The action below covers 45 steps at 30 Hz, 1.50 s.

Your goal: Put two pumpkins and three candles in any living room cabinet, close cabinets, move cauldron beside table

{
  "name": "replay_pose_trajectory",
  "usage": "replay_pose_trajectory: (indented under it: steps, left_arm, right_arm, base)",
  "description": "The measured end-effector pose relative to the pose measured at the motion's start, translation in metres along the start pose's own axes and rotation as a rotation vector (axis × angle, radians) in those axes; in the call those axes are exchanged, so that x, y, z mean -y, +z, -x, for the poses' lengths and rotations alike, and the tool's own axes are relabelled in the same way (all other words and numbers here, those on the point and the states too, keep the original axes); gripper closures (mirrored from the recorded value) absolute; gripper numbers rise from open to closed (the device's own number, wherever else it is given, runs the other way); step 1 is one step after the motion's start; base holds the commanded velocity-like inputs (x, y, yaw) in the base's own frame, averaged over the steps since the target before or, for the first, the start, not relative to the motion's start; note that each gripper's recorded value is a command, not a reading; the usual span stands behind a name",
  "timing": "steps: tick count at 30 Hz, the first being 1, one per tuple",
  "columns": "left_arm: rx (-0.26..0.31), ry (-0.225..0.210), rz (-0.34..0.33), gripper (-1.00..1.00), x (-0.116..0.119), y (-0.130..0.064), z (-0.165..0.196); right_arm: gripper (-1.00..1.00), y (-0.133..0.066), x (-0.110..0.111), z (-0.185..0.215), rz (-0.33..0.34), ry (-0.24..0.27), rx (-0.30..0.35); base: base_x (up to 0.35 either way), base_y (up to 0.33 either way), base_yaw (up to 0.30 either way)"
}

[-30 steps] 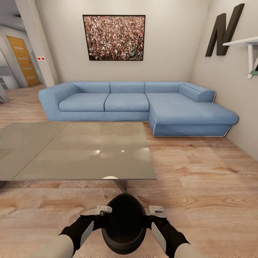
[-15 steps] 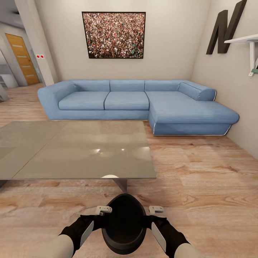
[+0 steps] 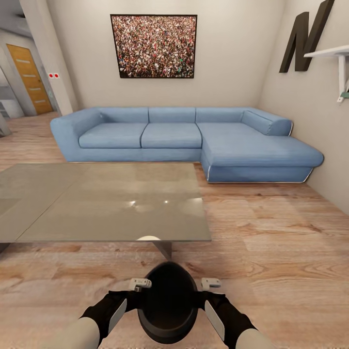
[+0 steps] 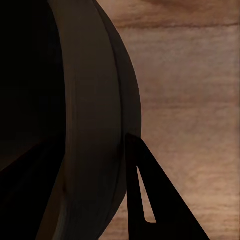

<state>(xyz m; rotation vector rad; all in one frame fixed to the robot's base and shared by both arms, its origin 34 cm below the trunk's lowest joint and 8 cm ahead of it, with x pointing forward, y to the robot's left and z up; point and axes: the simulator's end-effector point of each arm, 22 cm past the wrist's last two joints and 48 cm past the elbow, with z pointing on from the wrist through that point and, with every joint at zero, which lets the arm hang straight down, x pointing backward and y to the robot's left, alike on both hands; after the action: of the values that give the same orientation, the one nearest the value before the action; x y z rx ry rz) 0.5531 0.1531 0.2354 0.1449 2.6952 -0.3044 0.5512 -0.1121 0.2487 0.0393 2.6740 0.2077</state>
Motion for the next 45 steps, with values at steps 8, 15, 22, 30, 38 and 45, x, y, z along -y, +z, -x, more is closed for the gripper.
replay_pose_trajectory:
  steps: [8,15,22,30,38,45]
  left_arm:
    - [-0.009,0.000,-0.001,1.00,-0.001,0.003,-0.004]
    - [-0.031,-0.011,-0.004,1.00,-0.002,0.011,-0.013]
    - [-0.030,-0.009,-0.003,1.00,-0.002,0.011,-0.013]
    - [-0.030,-0.009,-0.003,1.00,-0.002,0.011,-0.013]
    - [-0.029,-0.009,-0.003,1.00,-0.002,0.011,-0.013]
    - [-0.029,-0.009,-0.004,1.00,-0.002,0.011,-0.013]
  right_arm:
    - [1.00,0.003,0.000,-0.004,0.001,0.002,-0.008]
    - [1.00,0.010,0.002,-0.012,-0.006,0.001,-0.034]
    - [1.00,0.010,0.002,-0.012,-0.007,0.000,-0.035]
    - [1.00,0.010,0.002,-0.012,-0.007,0.000,-0.035]
    - [1.00,0.010,0.002,-0.012,-0.007,0.000,-0.034]
    - [1.00,0.010,0.002,-0.012,-0.007,0.000,-0.034]
  base:
    - [0.000,0.000,0.000]
    - [0.000,0.000,0.000]
    - [0.000,0.000,0.000]
    - [0.000,0.000,0.000]
    - [0.000,0.000,0.000]
    - [0.000,0.000,0.000]
